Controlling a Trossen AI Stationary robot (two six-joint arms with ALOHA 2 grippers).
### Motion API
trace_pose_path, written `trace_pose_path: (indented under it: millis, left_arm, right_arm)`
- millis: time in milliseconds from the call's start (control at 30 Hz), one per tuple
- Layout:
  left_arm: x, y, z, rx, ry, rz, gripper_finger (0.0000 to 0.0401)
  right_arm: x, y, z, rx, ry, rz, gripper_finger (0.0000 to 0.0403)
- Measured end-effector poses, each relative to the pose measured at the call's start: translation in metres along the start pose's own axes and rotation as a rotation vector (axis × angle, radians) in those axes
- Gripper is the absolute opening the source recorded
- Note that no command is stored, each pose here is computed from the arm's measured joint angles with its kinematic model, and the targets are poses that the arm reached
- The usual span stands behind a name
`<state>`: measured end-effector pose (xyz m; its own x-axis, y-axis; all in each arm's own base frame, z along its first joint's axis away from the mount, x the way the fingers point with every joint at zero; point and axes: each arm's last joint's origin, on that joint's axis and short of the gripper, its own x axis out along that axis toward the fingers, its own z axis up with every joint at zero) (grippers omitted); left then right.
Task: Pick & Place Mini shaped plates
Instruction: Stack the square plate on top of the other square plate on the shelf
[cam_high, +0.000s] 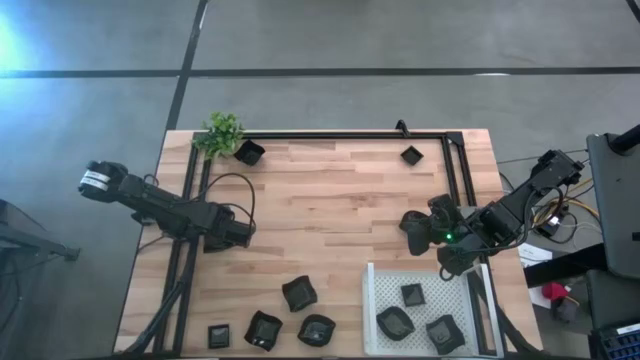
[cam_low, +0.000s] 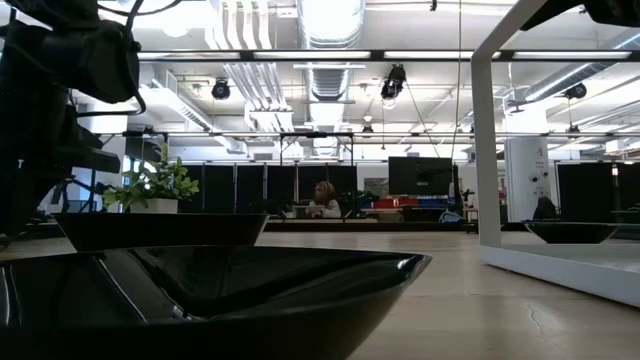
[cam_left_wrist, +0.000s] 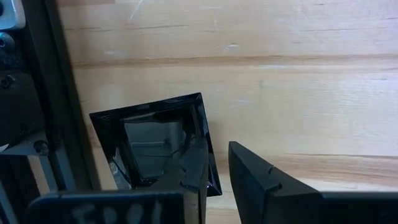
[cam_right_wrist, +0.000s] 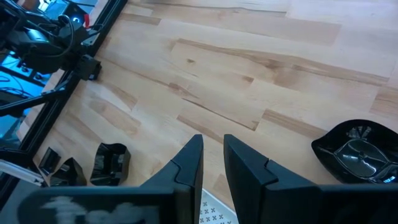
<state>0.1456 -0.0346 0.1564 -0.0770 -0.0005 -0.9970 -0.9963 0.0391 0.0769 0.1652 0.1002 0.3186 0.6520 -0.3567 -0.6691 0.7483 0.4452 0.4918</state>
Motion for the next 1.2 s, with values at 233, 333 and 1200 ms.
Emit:
trace_pose_path:
  millis: [233, 333, 1200]
  left_arm:
    - [0.003, 0.001, 0.000, -0.009, -0.001, 0.006, 0.0060]
    - [0.003, 0.001, 0.000, -0.008, 0.002, 0.006, 0.0060]
    - [-0.004, -0.011, -0.002, 0.103, 0.004, -0.098, 0.0000]
  right_arm:
    - [0.000, 0.000, 0.000, 0.001, 0.000, 0.001, 0.0061]
    - [0.000, 0.000, 0.000, 0.001, 0.001, 0.001, 0.0061]
    - [0.000, 0.000, 0.001, 0.002, -0.042, 0.008, 0.0061]
